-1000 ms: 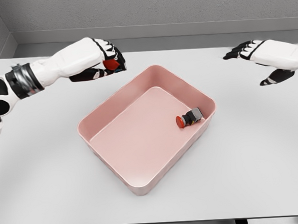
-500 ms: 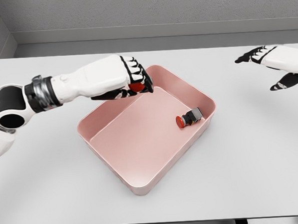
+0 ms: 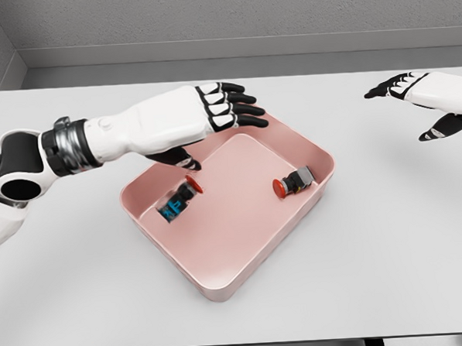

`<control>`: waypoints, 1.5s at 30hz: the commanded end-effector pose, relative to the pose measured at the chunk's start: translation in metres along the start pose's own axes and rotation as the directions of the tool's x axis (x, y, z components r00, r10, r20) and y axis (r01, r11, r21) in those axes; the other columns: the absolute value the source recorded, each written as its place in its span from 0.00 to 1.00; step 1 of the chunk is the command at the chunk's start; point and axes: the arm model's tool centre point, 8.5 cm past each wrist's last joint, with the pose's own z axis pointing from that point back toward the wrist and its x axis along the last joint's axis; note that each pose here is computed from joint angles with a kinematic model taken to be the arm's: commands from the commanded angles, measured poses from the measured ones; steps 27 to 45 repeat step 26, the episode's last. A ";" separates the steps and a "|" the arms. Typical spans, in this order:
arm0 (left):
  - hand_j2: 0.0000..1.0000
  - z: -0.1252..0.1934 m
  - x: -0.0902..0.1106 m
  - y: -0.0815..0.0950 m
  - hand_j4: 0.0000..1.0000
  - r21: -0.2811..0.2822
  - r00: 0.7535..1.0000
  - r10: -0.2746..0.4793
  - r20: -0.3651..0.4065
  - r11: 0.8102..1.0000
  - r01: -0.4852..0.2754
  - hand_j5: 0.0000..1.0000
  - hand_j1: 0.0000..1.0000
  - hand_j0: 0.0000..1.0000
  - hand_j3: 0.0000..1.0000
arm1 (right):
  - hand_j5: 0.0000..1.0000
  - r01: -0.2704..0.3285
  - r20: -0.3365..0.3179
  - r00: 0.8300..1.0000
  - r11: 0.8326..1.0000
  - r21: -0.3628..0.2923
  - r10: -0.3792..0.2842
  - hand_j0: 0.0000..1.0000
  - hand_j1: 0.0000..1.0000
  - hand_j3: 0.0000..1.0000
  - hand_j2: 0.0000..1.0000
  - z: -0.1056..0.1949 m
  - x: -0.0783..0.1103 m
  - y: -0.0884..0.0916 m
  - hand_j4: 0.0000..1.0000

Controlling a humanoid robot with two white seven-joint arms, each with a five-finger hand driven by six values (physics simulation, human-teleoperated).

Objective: Put the industrial switch in the basket with both arms

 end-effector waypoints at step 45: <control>1.00 0.207 -0.077 -0.011 1.00 -0.038 0.844 0.160 -0.512 0.977 -0.208 1.00 1.00 1.00 1.00 | 1.00 -0.003 -0.015 1.000 1.000 0.006 0.003 1.00 1.00 1.00 1.00 0.008 -0.003 -0.001 1.00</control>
